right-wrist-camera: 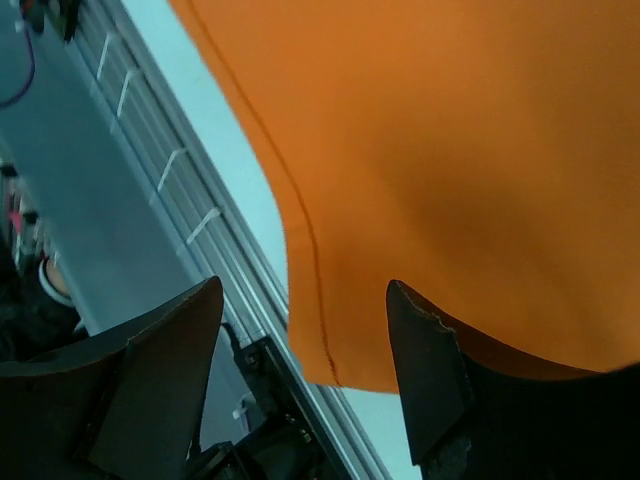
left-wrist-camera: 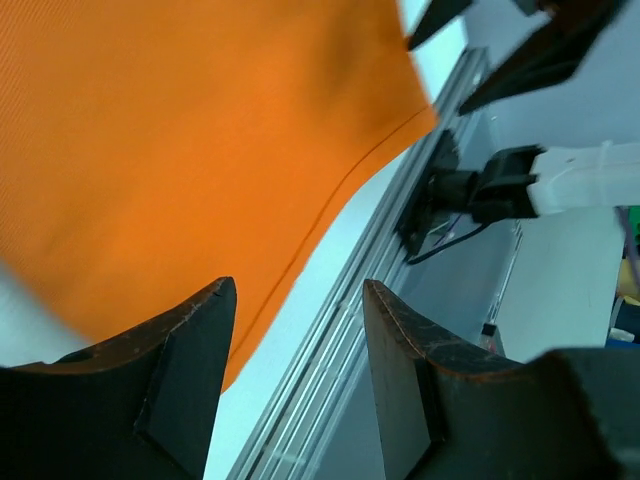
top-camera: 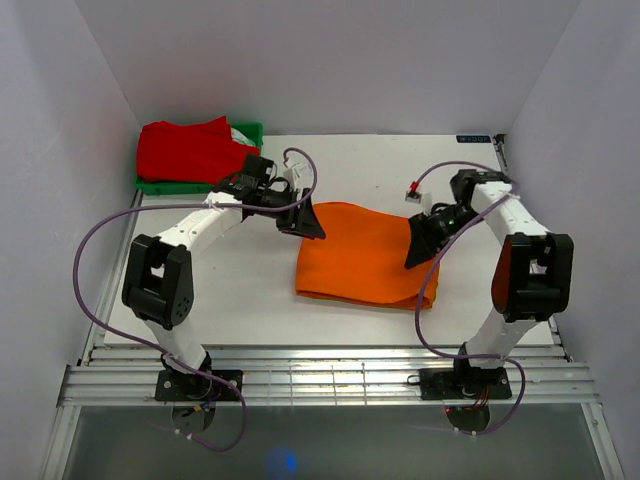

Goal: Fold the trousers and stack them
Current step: Fold the trousers, then neatly place the folded trousers to the corner

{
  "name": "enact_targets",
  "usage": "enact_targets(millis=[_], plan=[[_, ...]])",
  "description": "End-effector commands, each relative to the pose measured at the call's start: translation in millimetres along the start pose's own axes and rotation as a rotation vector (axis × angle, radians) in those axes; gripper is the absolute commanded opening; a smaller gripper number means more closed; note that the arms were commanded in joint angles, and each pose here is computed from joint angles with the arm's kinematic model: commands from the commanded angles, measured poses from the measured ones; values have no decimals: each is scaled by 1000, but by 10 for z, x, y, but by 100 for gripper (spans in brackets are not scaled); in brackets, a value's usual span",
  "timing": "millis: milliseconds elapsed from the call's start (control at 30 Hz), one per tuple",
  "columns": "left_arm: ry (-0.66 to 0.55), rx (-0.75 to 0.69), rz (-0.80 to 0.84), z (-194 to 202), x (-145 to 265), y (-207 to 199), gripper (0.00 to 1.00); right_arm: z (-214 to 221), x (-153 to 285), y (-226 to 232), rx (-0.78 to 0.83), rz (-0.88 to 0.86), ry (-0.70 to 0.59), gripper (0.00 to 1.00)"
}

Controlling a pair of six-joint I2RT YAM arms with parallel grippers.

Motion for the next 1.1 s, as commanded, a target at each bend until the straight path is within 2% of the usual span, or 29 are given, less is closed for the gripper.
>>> enact_targets(millis=[0,67,167,300,400,667,867,1067], plan=[[154,2,42,496,81,214,64,334,-253,126,-6,-64,141,71],[178,-2,27,644,95,294,63,530,-437,33,0,-45,212,70],[215,55,-87,831,57,558,63,835,-573,-241,16,63,340,66],[251,134,-120,986,-31,770,62,993,-632,-450,39,155,402,66],[252,171,-117,978,-133,882,59,908,-612,-567,63,207,396,66],[173,185,-75,435,-504,1095,57,656,-357,-1201,40,387,368,66],[116,179,-45,53,-828,1148,56,419,148,-1801,-37,530,260,67],[17,114,16,-553,-1197,1095,59,103,494,-2370,-82,656,175,68]])
Point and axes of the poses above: each gripper's point midway between its finger pads, its own x axis back along the fingers, its own y axis along the line the jaws close on, z = x × y, the point moved 5 cm from there along x, back along the fingers, and after that the axes turned 4 degrees about x, right-handed, at the moved point
